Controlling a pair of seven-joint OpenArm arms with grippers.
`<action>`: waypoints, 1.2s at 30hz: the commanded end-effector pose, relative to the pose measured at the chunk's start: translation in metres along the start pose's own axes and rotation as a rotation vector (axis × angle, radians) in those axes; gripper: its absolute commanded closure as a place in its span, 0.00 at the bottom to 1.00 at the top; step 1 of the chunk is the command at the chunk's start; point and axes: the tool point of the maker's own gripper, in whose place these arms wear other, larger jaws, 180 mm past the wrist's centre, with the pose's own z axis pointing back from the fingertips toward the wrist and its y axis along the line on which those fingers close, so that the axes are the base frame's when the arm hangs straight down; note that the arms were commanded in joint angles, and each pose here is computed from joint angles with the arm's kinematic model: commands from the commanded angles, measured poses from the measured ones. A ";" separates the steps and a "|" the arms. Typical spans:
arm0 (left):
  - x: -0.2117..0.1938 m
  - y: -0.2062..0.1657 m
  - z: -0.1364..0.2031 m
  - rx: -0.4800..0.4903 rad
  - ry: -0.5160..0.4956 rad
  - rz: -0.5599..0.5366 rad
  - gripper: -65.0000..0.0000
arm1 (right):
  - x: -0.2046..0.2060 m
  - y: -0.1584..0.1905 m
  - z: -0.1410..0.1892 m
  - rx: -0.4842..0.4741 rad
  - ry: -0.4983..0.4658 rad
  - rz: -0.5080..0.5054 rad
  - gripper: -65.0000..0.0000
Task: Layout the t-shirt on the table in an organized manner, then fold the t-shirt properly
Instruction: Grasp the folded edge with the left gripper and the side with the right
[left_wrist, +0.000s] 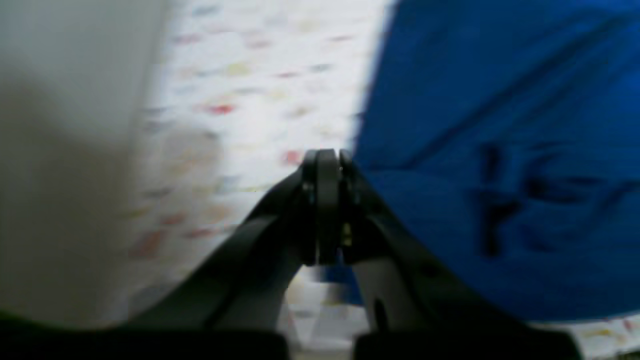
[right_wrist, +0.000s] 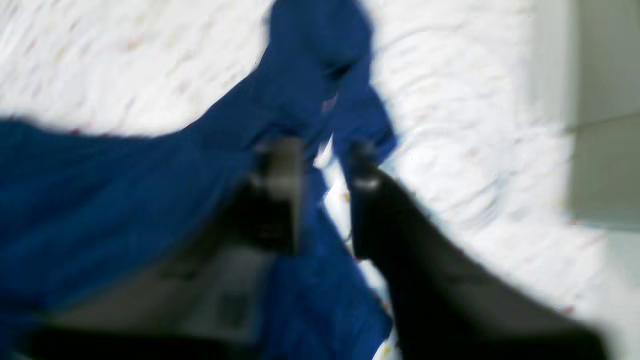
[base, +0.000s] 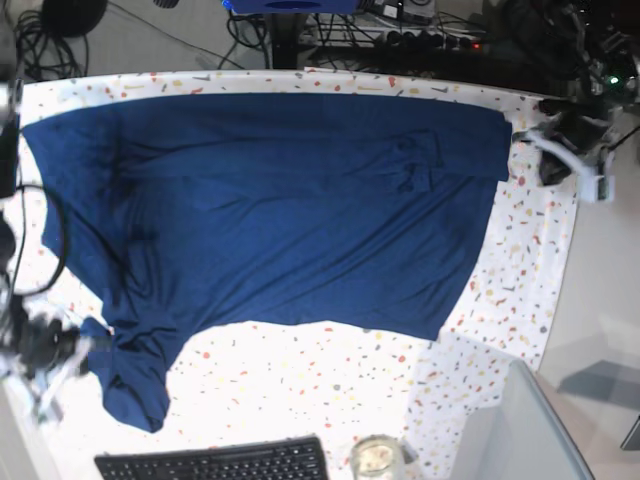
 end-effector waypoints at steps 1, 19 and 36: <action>0.015 -0.006 -0.004 -0.019 -0.042 -0.014 1.00 | 0.004 -0.021 0.008 -0.043 -0.031 -0.030 1.00; -0.017 -0.044 -0.025 -0.112 0.033 0.056 1.00 | -0.123 -0.030 -0.012 -0.059 0.100 -0.130 0.76; -0.019 -0.026 -0.021 -0.067 0.028 0.082 1.00 | -0.148 -0.047 -0.023 -0.082 0.208 -0.142 0.52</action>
